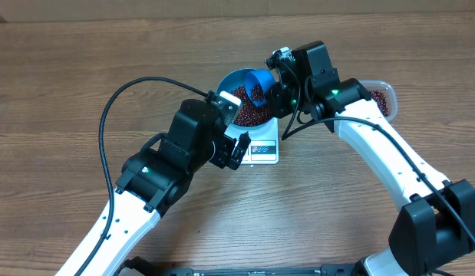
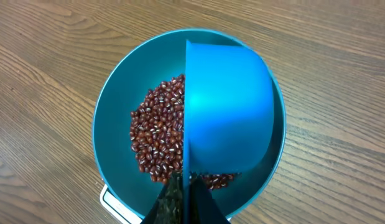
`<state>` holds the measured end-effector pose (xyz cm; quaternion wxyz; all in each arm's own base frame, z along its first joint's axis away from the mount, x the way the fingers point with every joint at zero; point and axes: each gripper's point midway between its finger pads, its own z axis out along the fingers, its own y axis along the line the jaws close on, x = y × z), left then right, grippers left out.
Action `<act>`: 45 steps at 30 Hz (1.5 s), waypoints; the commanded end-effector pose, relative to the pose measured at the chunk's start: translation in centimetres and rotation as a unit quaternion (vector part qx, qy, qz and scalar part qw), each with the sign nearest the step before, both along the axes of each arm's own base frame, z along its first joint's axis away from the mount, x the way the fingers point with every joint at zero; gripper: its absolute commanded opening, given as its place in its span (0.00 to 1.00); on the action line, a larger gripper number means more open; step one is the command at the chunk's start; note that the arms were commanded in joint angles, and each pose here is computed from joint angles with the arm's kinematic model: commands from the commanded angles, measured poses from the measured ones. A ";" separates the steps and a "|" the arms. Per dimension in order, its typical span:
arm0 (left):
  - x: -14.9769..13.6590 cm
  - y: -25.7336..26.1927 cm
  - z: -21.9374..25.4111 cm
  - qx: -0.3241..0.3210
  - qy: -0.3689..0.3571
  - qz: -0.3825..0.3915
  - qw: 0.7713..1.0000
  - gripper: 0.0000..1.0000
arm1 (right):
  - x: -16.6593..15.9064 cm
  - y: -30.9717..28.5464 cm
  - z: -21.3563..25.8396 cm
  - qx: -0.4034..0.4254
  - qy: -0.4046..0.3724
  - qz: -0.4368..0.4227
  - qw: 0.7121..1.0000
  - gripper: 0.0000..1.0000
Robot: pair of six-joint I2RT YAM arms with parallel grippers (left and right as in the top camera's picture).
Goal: Scoop item into bowl and weigh 150g on scale
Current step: 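Tilt the blue scoop over the teal bowl to trickle in beans, then hold the scoop tilted over the bowl, shaking out small amounts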
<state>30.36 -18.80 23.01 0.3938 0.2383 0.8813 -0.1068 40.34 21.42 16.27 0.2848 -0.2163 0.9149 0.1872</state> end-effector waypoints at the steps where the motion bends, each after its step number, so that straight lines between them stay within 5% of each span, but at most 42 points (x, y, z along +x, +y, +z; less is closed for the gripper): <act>1: 0.3 -0.1 1.1 -0.008 -0.010 0.002 1.000 0.99 | 0.0 0.3 1.7 0.010 -0.021 0.001 1.000 0.04; 45: 0.3 -0.1 1.1 -0.008 -0.009 0.001 1.000 1.00 | 0.8 0.5 2.3 0.018 -0.041 -0.001 0.999 0.04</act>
